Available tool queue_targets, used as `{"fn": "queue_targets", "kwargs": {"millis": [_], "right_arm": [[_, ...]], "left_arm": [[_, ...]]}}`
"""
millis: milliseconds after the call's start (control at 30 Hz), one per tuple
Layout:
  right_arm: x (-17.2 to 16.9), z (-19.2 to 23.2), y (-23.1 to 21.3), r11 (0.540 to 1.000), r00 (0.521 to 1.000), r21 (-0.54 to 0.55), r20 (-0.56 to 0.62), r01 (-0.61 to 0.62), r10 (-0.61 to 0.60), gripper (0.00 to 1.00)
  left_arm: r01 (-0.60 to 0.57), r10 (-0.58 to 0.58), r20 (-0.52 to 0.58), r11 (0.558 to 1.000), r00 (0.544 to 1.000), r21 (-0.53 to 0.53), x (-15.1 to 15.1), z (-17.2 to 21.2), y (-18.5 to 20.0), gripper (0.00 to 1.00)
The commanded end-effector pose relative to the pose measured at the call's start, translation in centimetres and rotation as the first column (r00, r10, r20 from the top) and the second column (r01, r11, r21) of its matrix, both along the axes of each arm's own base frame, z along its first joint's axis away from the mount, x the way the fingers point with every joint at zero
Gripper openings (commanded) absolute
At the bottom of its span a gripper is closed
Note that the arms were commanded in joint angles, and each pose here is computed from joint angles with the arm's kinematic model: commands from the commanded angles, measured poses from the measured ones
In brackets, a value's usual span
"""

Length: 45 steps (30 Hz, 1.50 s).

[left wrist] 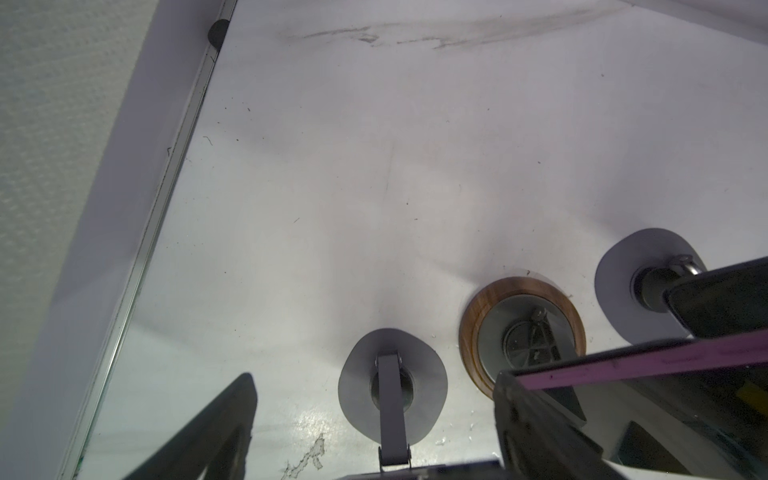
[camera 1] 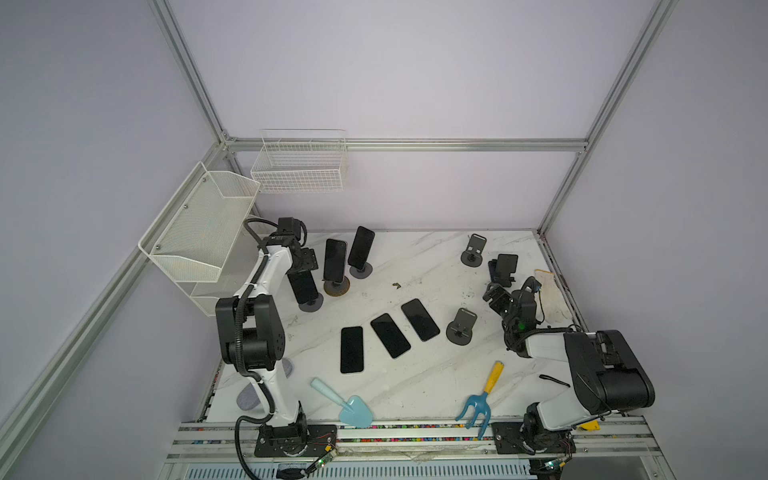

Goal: Remove the phone from the phone stand

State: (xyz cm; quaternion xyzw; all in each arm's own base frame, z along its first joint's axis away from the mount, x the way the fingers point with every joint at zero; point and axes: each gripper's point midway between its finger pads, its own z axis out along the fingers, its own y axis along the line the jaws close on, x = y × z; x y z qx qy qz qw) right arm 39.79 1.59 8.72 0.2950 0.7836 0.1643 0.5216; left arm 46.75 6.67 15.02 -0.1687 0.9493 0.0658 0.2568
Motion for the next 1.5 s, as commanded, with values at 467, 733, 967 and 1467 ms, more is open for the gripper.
{"fn": "queue_targets", "kwargs": {"millis": [467,733,967,1467], "right_arm": [[0.5,-0.2,0.0,1.000,1.000,-0.023,-0.021,0.014,-0.014,0.96],[0.5,-0.3,0.1,1.000,1.000,-0.028,-0.027,0.013,-0.014,0.96],[0.6,-0.4,0.2,0.999,0.999,-0.031,-0.031,0.013,-0.014,0.96],[0.7,-0.4,0.4,0.999,0.999,-0.038,-0.034,0.011,-0.012,0.96]], "left_arm": [[-0.049,0.049,-0.007,0.996,0.999,-0.080,0.1,2.1,-0.5,0.71],[-0.039,0.038,-0.010,0.995,0.999,-0.088,-0.4,2.6,-0.6,0.70],[-0.028,0.028,0.002,0.997,1.000,-0.068,-1.4,3.8,-0.5,0.69],[0.075,-0.059,0.139,0.991,0.989,-0.108,-3.1,9.7,-2.3,0.67]]}}
